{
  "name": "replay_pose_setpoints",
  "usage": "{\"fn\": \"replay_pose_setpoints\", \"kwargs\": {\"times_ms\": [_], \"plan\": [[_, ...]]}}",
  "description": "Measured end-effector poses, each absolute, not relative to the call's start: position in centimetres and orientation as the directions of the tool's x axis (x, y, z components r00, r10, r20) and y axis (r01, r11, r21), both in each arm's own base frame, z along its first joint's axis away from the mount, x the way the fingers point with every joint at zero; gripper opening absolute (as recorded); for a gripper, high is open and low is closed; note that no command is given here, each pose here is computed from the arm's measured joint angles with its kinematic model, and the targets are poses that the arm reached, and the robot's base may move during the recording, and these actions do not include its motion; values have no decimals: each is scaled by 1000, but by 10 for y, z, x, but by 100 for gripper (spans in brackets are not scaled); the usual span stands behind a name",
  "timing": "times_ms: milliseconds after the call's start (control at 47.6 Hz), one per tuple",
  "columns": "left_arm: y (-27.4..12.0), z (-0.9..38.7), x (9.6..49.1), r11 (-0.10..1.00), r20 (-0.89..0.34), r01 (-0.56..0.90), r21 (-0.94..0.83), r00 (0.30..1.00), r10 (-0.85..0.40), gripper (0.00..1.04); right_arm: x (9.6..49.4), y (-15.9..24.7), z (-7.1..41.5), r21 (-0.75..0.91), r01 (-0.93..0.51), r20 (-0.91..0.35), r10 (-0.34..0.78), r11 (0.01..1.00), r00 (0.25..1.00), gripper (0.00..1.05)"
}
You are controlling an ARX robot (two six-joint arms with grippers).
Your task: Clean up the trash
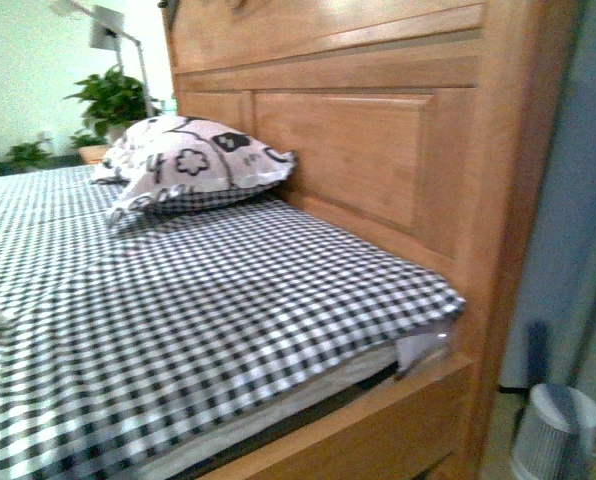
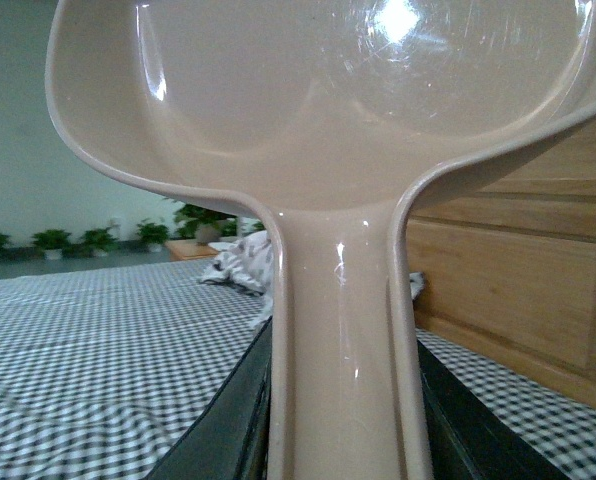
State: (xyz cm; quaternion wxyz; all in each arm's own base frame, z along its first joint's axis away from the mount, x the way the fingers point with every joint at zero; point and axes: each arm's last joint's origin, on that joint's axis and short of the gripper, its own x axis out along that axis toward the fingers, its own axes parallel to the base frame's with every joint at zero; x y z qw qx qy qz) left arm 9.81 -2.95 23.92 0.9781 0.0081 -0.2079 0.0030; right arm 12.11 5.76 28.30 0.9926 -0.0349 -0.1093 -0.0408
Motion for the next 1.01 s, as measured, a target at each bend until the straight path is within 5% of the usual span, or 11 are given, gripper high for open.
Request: {"fn": "replay_pose_setpoints", "kwargs": {"times_ms": [862,1009], "plan": [[-29,239,98,1000,409,-7,10,913,2,27,121,58,283,-61,88,222,-72,994,972,19],[-23,249,101,994,18,-108,-11,994,109,27,121,58,283,-61,88,221,-72,994,973,19]]}}
